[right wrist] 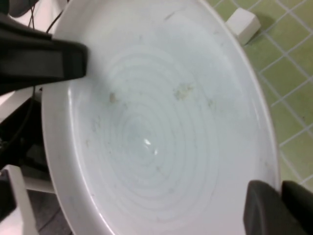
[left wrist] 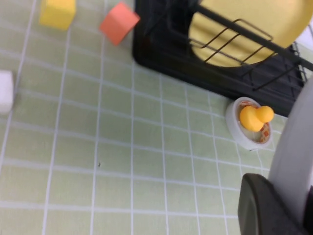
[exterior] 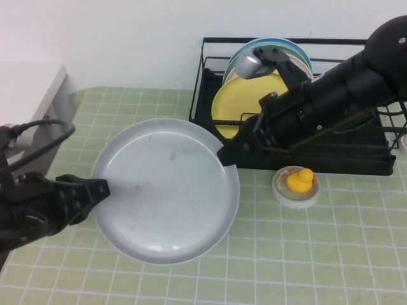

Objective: Place plate on rack
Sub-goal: Hand over the plate

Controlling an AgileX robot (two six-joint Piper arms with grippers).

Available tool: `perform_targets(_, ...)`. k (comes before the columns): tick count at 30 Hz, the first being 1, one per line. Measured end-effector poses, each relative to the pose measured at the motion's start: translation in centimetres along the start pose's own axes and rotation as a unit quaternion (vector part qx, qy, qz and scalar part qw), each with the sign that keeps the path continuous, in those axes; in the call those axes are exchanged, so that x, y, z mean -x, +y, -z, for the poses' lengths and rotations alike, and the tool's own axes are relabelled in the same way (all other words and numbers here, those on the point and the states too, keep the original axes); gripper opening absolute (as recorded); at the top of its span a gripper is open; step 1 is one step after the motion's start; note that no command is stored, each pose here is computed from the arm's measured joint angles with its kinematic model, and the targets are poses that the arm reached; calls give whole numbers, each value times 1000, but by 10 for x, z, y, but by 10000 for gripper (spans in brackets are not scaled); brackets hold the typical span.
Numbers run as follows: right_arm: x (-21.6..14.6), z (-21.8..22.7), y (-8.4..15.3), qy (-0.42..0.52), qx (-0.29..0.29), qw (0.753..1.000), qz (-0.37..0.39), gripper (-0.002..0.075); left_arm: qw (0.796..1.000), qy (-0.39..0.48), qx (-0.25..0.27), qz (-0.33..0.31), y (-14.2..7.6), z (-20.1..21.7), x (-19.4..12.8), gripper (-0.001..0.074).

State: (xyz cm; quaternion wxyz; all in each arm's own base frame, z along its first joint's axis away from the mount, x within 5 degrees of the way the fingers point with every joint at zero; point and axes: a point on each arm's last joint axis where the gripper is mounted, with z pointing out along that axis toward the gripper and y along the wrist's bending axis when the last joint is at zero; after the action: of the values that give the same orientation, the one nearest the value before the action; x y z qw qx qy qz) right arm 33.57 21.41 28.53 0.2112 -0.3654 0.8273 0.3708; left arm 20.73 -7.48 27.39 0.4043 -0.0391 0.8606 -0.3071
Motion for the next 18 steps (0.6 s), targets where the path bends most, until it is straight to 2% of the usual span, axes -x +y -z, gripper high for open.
perform_targets(8,4,5,-2,-27,7,999,31,27,996,-27,-43,-76,-6,0,5,28)
perform_targets(11,7,7,-2,-47,19,998,46,29,995,-41,-45,-80,-6,0,7,45)
perform_targets(15,10,7,1,-63,32,996,59,31,994,-46,-52,-84,-8,0,8,108)
perform_targets(18,10,8,1,-65,32,995,70,32,993,-45,-62,-95,-10,0,8,95)
